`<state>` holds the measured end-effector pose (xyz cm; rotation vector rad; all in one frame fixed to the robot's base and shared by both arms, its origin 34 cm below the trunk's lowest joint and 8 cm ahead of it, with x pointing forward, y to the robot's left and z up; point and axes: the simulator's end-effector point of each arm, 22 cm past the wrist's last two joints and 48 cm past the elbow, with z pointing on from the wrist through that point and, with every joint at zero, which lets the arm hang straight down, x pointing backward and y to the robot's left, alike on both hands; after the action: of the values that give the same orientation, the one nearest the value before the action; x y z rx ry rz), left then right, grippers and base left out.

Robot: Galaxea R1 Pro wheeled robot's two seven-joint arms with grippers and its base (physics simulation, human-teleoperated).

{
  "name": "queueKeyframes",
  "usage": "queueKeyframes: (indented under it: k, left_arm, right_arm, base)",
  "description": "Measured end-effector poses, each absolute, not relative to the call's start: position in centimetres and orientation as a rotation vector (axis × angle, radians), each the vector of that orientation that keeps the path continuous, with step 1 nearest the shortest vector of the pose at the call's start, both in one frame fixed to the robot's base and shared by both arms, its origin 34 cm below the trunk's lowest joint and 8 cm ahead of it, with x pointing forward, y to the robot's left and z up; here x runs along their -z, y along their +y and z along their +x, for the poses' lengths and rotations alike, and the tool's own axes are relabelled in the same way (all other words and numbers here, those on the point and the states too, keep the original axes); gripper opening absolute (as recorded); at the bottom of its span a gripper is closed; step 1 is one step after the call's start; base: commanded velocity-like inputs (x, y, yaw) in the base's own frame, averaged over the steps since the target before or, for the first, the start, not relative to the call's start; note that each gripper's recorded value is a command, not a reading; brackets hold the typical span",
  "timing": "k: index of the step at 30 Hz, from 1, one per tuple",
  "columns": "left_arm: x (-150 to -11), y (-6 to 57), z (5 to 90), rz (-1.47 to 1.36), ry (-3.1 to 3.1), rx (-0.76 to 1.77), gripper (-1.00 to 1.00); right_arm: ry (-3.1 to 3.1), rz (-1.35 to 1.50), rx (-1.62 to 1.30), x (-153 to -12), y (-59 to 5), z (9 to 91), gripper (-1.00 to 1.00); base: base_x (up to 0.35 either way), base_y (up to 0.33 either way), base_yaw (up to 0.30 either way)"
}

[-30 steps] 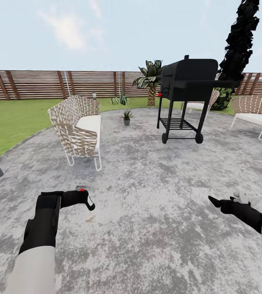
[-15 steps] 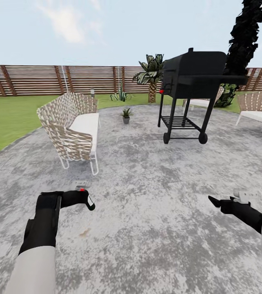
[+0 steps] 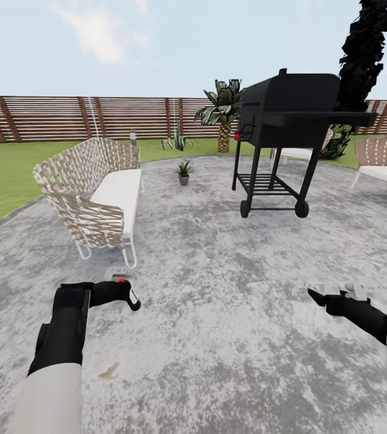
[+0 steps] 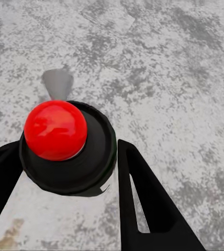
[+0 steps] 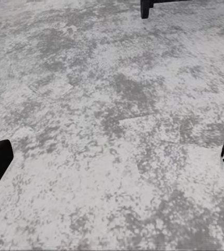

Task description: Pick up the pesticide atomizer in the garden and spray insectifuge to fully cover both potted plants in the garden.

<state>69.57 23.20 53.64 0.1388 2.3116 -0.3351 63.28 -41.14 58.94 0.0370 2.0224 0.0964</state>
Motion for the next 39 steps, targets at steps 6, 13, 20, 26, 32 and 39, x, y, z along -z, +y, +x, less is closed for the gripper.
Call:
queueKeyframes:
  k: [6,13,20,26,32,39]
  left_arm:
    - [-53.64,23.28,69.57,0.138,2.312,0.334,-1.0]
    - [-53.64,23.25,69.56,0.138,2.312,0.335,-1.0]
    - [-53.64,23.24,69.56,0.138,2.312,0.335,-1.0]
    - [-53.64,23.22,69.56,0.138,2.312,0.335,-1.0]
    - [-53.64,23.21,69.57,0.139,2.312,0.335,-1.0]
    - [-53.64,23.29,69.56,0.138,2.312,0.333,-1.0]
  right_arm:
    - [2.023,0.037,-0.097,-58.93,-41.14,63.28,1.0]
    - [2.022,0.037,-0.097,-58.94,-41.12,63.29,1.0]
    - [2.022,0.037,-0.096,-58.95,-41.14,63.29,1.0]
    - [2.022,0.037,-0.096,-58.95,-41.13,63.29,1.0]
    - [2.022,0.037,-0.096,-58.95,-41.14,63.28,1.0]
    - [2.022,0.037,-0.097,-58.95,-41.14,63.29,1.0]
  base:
    - [0.332,-0.104,0.001]
    - [0.332,-0.095,0.09]
    - [0.332,-0.094,0.089]
    - [0.332,-0.1,0.007]
    - [0.332,-0.145,0.001]
    - [0.332,-0.111,0.076]
